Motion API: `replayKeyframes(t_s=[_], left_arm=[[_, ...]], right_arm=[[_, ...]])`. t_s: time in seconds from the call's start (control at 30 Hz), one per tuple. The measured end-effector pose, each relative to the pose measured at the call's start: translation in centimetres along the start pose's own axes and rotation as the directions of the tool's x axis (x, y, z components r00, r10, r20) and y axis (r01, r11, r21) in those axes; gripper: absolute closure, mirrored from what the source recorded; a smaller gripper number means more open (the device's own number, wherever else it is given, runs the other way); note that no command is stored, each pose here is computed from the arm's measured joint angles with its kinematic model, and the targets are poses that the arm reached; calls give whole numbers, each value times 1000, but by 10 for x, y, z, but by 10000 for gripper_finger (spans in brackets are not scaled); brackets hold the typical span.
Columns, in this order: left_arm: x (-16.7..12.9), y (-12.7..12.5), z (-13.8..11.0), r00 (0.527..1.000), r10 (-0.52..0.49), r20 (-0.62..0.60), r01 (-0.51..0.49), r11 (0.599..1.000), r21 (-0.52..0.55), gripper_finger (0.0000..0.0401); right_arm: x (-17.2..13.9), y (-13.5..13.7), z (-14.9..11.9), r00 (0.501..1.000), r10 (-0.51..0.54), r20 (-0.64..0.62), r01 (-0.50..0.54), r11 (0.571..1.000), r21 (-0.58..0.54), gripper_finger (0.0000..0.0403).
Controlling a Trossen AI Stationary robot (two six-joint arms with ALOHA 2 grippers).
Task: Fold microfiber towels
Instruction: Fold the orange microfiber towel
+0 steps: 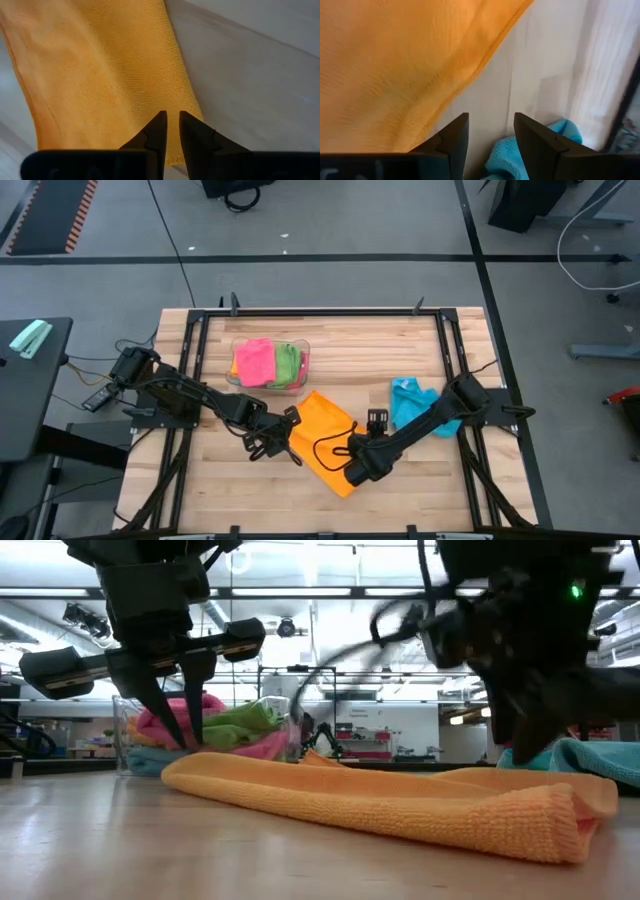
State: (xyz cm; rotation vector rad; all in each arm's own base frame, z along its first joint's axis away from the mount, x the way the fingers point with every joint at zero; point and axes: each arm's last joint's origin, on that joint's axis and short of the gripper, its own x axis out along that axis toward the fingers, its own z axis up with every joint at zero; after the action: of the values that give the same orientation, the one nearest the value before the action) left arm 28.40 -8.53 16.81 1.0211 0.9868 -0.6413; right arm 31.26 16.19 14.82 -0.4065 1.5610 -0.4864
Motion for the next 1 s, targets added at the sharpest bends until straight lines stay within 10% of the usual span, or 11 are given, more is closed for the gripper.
replayKeyframes(t_s=[0.23, 0.47, 0.67, 1.0], left_arm=[[0, 0, 0, 1000, -2, -2, 2, 1000, -7, 350], [1, 7, -3, 999, 37, 17, -36, 998, -61, 346], [2, 13, -11, 999, 43, 1, -42, 992, -116, 342], [2, 15, -15, 999, 34, -14, -35, 992, -122, 348]], right_arm=[[-30, -21, -10, 959, 150, 239, -184, 975, 128, 252], [-13, -41, -22, 817, 299, 494, -466, 847, 258, 280], [13, -48, -12, 776, 374, 508, -579, 742, 338, 271], [30, -44, -7, 801, 411, 436, -580, 714, 392, 266]])
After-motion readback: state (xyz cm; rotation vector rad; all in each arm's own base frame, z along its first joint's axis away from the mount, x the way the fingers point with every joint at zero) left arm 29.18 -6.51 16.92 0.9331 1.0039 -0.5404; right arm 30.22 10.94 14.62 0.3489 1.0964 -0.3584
